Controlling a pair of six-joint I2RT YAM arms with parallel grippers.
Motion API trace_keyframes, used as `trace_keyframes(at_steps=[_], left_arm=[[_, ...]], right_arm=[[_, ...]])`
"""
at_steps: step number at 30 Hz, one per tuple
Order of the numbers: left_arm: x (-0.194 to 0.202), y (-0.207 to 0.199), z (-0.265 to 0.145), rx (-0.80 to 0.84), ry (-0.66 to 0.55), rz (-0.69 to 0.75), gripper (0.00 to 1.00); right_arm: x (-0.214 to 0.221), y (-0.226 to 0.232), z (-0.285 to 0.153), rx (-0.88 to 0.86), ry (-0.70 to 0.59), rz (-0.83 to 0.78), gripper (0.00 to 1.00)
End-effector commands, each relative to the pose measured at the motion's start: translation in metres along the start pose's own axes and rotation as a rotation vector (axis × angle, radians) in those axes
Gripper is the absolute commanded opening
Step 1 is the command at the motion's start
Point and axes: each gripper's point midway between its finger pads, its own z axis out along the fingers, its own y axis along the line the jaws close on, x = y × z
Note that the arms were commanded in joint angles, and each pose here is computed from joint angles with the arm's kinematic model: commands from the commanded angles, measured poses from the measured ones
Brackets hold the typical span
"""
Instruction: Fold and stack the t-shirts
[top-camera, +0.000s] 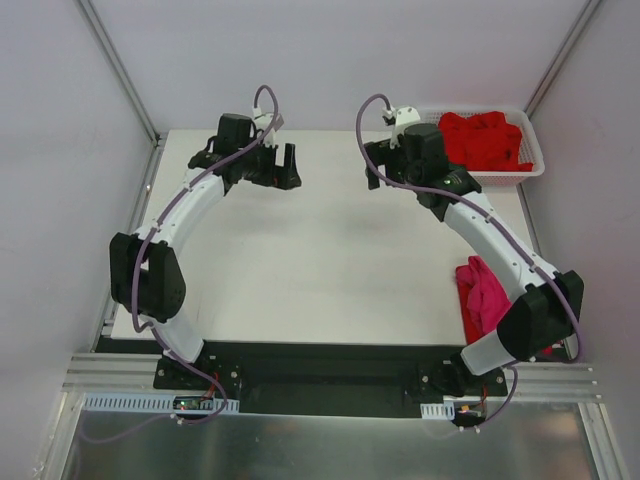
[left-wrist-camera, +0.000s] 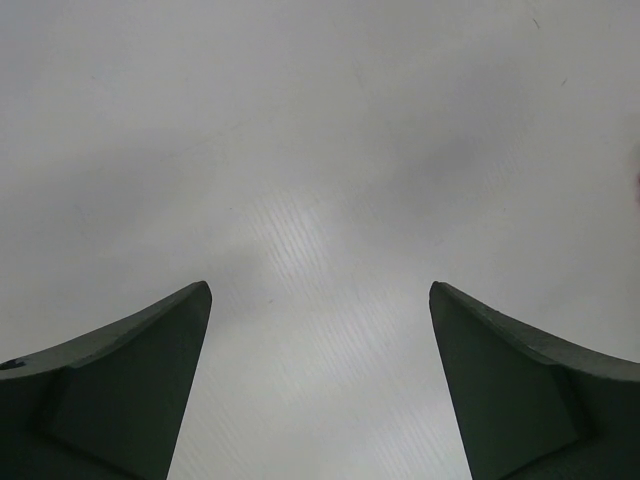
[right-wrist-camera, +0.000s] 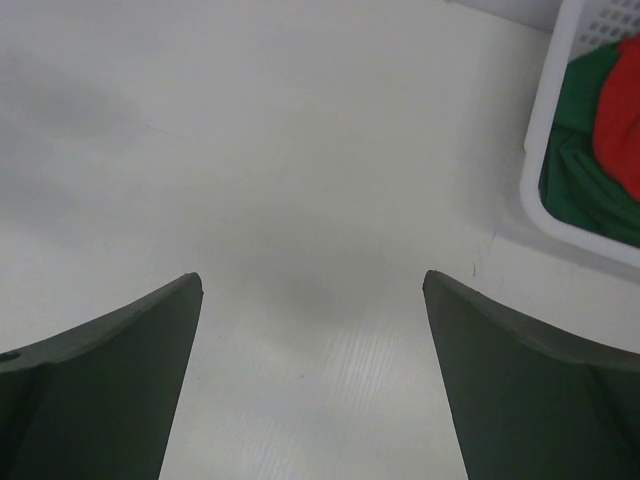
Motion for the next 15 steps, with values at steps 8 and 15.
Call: trace_keyframes(at_steps=[8, 15], left_arm=[[-0.037, -0.021, -0.022, 0.084, -0.196, 0.04, 0.93], [-0.03, -0.019, -0.017, 0.083, -0.177, 0.009, 0.89]], right_arm=[[-0.001, -0.019, 0.017, -0.004, -0.011, 0.144, 0.96], [0.01, -0.003, 0.019, -0.08, 0.021, 0.156, 0.85]])
